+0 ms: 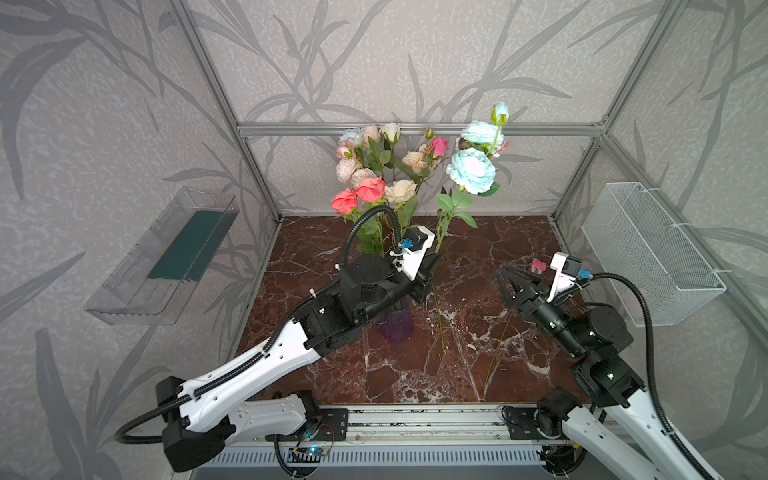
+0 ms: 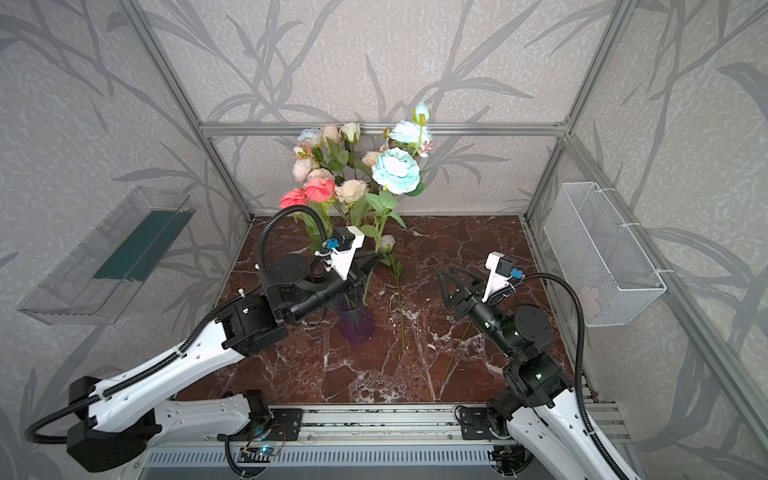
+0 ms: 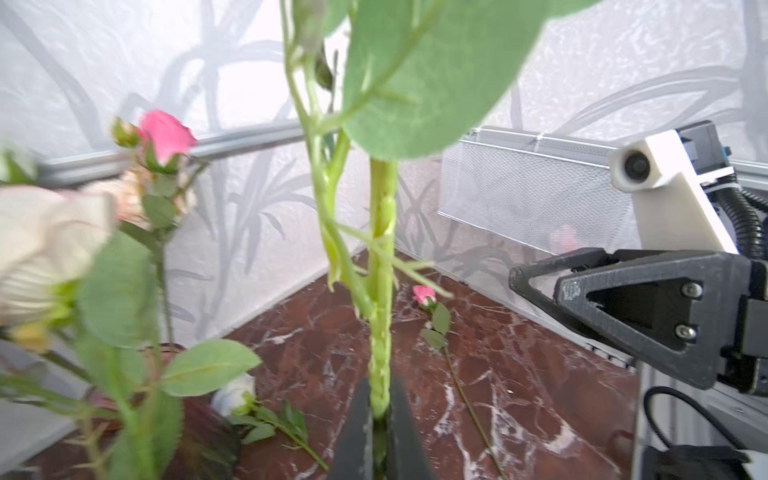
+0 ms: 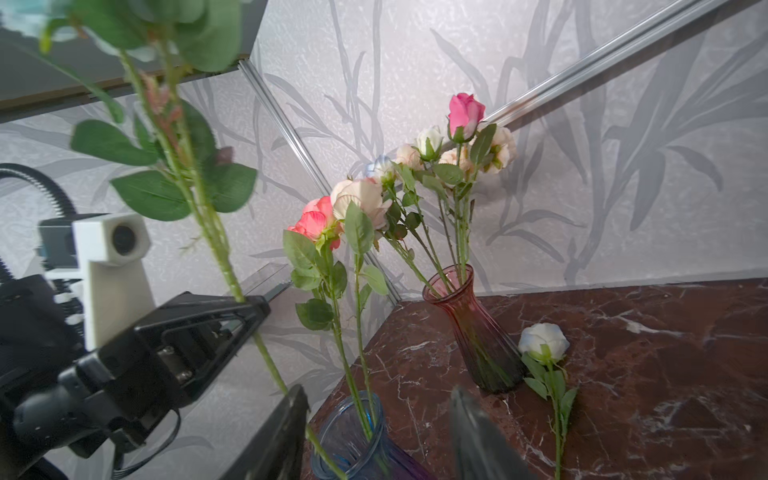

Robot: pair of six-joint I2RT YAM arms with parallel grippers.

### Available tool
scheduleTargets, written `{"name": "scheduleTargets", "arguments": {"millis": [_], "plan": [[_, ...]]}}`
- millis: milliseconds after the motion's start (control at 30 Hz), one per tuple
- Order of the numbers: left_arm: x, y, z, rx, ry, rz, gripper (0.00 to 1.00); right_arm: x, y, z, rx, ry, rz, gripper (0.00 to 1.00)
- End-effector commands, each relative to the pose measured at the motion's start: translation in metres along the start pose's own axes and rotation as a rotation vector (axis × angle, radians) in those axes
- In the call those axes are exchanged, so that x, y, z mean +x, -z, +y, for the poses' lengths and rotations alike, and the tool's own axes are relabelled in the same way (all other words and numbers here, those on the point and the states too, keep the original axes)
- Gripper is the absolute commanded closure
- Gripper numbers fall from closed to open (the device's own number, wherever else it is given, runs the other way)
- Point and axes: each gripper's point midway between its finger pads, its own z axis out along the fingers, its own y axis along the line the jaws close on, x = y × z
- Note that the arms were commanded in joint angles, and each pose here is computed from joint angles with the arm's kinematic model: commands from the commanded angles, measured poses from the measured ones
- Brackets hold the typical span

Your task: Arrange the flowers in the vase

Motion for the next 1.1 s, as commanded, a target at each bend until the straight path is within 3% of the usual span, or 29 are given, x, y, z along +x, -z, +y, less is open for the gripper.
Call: {"name": "scheduleTargets", "arguments": {"millis": [0,133,567,967,1067], "plan": [[-0.003,0.0,0.026,-0.14,-0.148,-0.022,1.0,0.008,-0.003,-0.014,0.057,0.013,0.015,0.45],[0.01,-0.006,0.042,-0.186,-0.15,-0.004,1.0,0.01,-0.005,-0.014,0.054,0.013,0.024,0.45],[0.087,0.002,0.054,-0.216,0.085,0.084,1.0,0.021,-0.011,-0.025,0.092,0.016,0.059,0.45],[0.139,0.016,0.066,-0.285,0.147,0.146,1.0,0.03,-0.018,-0.031,0.114,0.003,0.098,0.45],[0.143,0.021,0.069,-0.291,0.157,0.149,0.87,0.032,-0.019,-0.032,0.117,0.001,0.112,0.45]]}}
